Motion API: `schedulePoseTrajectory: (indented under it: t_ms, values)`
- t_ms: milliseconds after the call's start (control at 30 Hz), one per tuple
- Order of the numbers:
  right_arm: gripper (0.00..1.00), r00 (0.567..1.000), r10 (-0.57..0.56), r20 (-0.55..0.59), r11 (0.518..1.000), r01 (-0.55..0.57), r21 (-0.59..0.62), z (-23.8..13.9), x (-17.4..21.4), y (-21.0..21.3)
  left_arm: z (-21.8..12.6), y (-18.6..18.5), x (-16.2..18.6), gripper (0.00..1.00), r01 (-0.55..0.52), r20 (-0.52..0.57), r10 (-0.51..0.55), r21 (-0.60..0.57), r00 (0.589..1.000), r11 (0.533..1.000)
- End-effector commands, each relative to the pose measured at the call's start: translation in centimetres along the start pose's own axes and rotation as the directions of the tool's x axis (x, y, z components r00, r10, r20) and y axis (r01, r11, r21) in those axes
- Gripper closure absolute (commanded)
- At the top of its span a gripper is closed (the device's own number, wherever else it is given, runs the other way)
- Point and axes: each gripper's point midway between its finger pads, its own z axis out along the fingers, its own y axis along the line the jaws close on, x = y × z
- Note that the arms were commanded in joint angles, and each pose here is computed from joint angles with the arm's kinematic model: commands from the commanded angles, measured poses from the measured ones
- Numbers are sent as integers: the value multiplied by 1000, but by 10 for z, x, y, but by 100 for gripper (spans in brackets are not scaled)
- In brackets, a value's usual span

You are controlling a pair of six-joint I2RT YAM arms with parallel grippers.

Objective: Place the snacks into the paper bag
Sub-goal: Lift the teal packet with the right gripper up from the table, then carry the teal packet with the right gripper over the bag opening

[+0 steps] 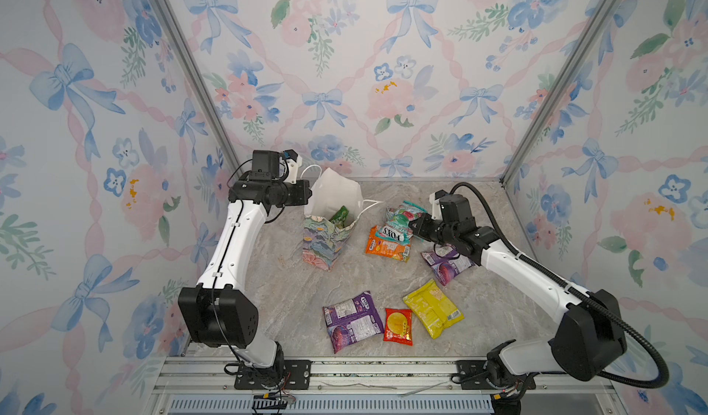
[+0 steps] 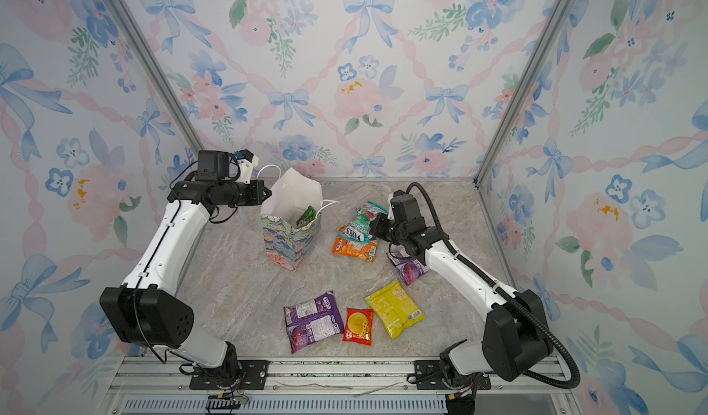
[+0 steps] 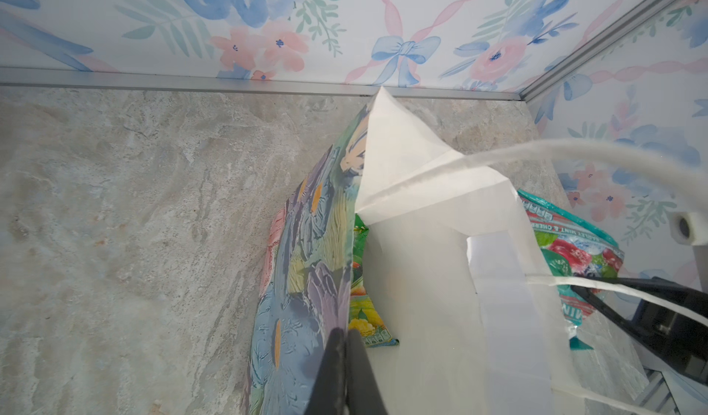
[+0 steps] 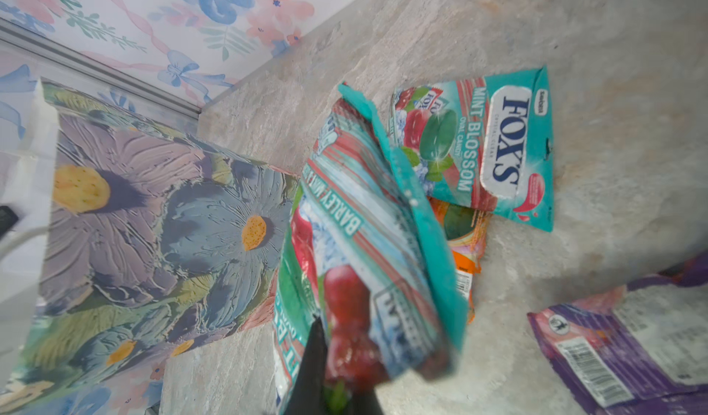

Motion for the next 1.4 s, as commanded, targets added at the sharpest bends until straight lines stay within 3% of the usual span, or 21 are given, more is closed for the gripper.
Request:
schedulePoseTrajectory:
  t_ms: [0,333,600,1000,1367]
  values:
    - [100,992,-75,106,995,82,-62,-20,-47,33,-14,-19,-5,100,0,23,-2,54,1000,999]
    - [100,963,-152,222,974,185,-133,-20,-116,94,-9,-8,10,100,-2,-4,2,6,1000,1000]
    - [100,938,-223,265,942,277,-189,-8,-137,154,-10,-10,10,100,-9,-5,9,17,1000,1000]
    - [100,923,-327,203,881,376,-287,14,-101,227,-12,-12,10,100,-19,4,19,20,1000,1000]
    - [100,903,-413,117,861,429,-272,30,-59,229,-13,-10,8,100,-30,10,30,8,1000,1000]
